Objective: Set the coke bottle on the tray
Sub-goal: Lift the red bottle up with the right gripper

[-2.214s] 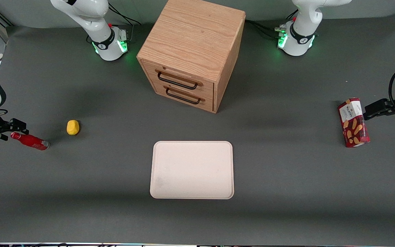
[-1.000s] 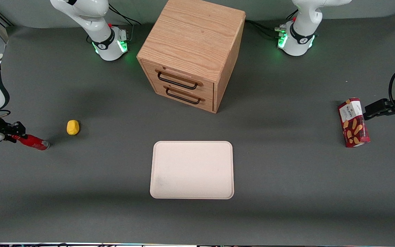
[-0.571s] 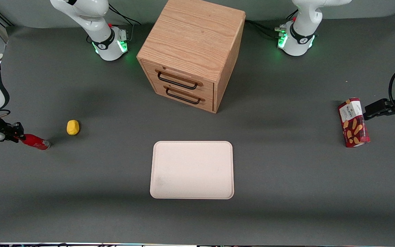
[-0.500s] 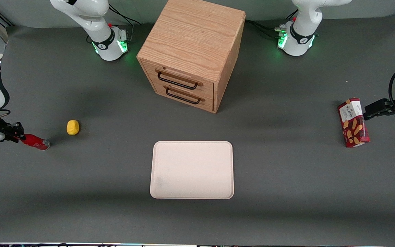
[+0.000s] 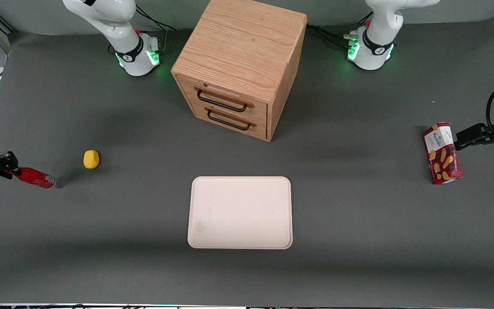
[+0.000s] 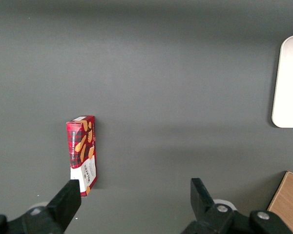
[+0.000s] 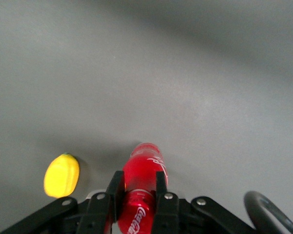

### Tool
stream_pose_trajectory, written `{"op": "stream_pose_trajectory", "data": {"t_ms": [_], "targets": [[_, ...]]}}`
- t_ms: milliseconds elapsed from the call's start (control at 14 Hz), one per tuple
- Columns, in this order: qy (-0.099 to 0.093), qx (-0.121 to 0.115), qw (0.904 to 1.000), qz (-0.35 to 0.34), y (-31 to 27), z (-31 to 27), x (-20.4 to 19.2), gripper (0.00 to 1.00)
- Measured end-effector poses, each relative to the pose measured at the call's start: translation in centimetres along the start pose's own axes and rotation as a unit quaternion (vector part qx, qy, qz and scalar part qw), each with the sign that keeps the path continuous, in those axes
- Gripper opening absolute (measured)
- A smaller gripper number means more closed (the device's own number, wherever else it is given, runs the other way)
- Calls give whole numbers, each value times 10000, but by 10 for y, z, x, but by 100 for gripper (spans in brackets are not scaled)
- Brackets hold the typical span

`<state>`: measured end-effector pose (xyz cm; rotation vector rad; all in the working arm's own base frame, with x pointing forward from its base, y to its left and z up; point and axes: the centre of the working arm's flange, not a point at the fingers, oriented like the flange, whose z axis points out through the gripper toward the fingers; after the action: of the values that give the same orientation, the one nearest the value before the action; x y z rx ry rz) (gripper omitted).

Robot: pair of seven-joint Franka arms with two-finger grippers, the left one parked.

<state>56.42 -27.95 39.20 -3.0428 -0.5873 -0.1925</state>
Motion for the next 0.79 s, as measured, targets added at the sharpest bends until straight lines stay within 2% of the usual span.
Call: {"op": "stream_pose_trajectory", "data": {"t_ms": [214,500,786], "targets": [[-36,120,9999,-120,-2,-58,7,30],[-154,-88,9992,-358,-13,-146,4,30],[-191,-255,9983,-480,-31,-233,-5,30]]}}
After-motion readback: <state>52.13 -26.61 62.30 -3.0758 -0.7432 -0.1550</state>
